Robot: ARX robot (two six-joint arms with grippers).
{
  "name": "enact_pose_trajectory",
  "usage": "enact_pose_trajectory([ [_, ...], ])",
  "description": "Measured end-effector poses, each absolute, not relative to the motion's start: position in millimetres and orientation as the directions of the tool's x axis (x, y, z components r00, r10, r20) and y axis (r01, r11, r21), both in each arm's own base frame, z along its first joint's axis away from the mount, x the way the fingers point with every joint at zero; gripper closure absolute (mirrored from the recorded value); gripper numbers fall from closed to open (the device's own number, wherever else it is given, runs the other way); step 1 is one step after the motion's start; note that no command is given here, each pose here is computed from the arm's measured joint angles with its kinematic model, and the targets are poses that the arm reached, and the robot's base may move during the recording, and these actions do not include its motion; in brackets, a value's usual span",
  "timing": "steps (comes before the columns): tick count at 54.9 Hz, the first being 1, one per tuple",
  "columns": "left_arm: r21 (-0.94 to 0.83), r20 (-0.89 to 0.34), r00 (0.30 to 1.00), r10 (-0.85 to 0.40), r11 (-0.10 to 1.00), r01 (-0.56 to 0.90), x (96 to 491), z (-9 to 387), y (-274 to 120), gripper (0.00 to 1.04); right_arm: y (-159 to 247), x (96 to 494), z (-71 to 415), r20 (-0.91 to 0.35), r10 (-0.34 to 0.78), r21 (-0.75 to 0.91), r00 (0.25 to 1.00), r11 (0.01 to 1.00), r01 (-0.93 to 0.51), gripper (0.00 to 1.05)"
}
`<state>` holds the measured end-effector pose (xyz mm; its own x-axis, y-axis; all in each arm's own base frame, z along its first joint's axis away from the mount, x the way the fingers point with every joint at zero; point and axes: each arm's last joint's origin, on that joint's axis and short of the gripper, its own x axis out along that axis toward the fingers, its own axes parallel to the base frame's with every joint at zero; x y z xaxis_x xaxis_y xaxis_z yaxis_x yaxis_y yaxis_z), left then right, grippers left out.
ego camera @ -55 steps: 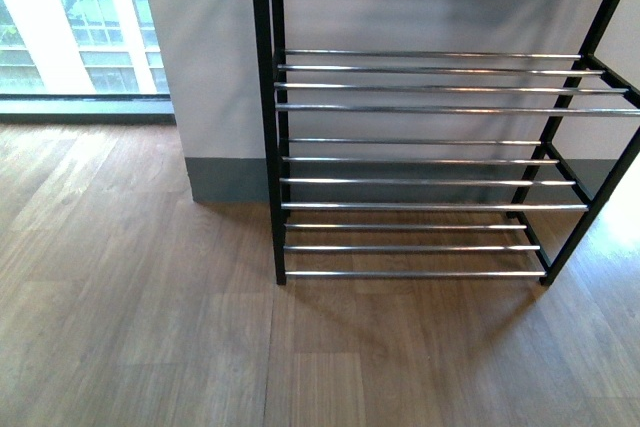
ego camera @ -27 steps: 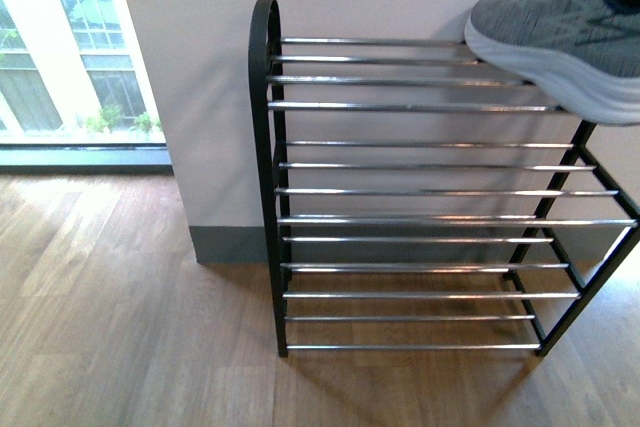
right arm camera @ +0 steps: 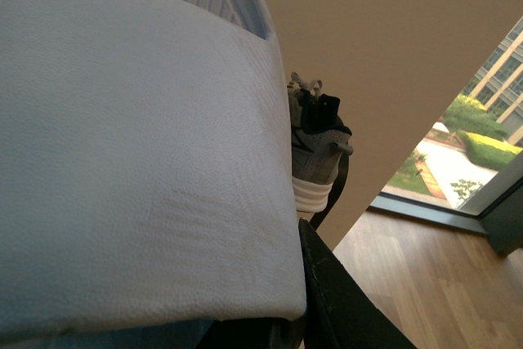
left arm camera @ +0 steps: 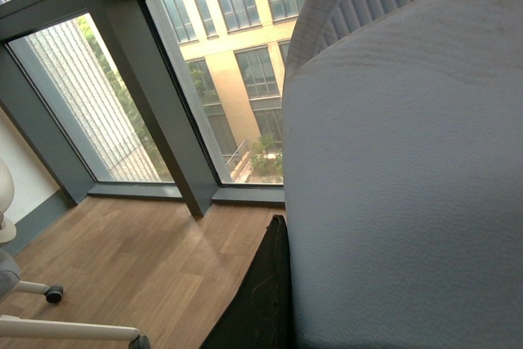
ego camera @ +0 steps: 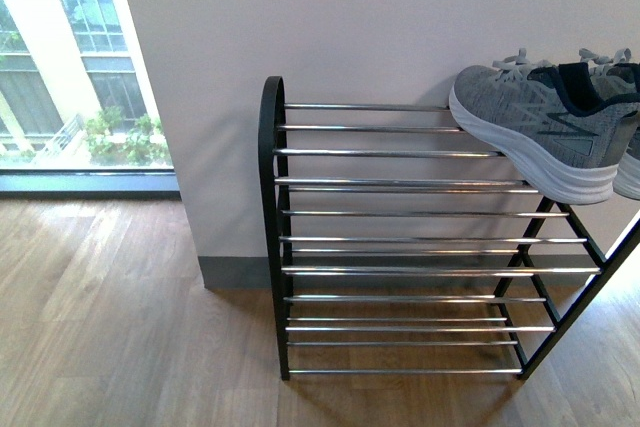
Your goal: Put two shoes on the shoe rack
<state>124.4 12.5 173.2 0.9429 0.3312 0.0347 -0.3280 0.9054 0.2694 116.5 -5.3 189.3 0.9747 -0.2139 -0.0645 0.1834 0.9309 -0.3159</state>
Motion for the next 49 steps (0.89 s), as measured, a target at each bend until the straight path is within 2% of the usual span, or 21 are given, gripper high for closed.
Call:
enact_pose_trajectory([
  [49,0.269,0.035,0.942,0.334,0.904,-0.331,124.3,173.2,12.6,1.03,-5.1,116.5,189.2,-0.064,-0.212,-0.316,0.975,0.931,0.181,1.03],
])
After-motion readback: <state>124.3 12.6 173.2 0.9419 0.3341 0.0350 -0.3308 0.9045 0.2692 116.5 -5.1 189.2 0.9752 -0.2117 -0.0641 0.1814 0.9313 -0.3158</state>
